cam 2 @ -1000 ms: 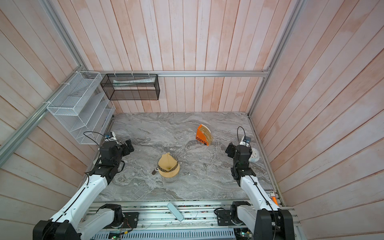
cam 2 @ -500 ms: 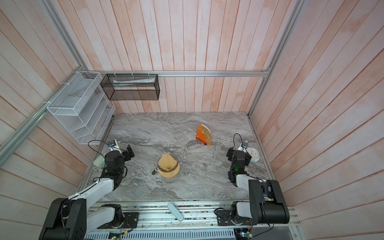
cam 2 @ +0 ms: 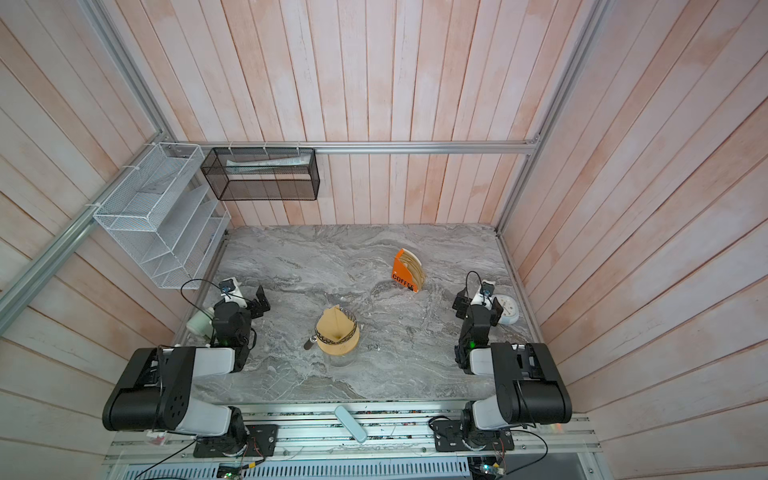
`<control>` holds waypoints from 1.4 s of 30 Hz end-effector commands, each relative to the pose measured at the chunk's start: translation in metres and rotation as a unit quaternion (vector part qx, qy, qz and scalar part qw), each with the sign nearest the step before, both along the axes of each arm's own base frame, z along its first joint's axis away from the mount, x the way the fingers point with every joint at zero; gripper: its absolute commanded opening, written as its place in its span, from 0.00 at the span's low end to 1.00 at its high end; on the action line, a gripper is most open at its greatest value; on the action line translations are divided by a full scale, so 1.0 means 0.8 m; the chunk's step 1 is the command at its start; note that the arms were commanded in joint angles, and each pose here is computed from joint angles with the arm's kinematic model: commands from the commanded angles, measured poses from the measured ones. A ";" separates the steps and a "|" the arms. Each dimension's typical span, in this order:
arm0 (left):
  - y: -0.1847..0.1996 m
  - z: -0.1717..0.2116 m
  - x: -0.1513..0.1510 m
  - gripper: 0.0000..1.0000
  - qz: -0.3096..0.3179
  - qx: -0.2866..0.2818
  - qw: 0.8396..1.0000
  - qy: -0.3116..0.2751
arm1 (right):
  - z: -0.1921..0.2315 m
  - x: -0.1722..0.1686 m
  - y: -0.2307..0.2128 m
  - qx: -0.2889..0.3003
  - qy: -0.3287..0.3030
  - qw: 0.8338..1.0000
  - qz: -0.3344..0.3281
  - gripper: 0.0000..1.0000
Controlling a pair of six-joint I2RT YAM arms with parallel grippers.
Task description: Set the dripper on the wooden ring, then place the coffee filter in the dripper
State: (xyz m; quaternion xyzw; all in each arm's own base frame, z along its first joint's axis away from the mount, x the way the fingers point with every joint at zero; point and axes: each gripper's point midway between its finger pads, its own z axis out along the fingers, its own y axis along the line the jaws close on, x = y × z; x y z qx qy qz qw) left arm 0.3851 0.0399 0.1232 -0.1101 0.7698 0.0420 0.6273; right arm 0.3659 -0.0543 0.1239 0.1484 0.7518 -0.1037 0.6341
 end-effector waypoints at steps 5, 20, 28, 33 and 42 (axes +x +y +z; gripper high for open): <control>-0.021 0.009 0.006 1.00 -0.057 0.020 0.998 -0.029 | 0.009 0.017 0.005 -0.006 -0.004 1.000 0.017 0.98; -0.026 0.006 0.004 1.00 -0.069 0.022 0.997 -0.032 | 0.004 0.003 0.011 -0.006 -0.030 0.999 0.037 0.98; -0.026 0.008 0.002 1.00 -0.068 0.023 0.997 -0.034 | 0.002 0.004 0.012 -0.007 -0.021 0.999 0.040 0.98; -0.026 0.008 0.003 1.00 -0.068 0.023 0.997 -0.035 | 0.003 0.004 0.012 -0.007 -0.022 0.999 0.041 0.98; -0.026 0.008 0.003 1.00 -0.068 0.023 0.997 -0.035 | 0.003 0.004 0.012 -0.007 -0.023 0.999 0.041 0.98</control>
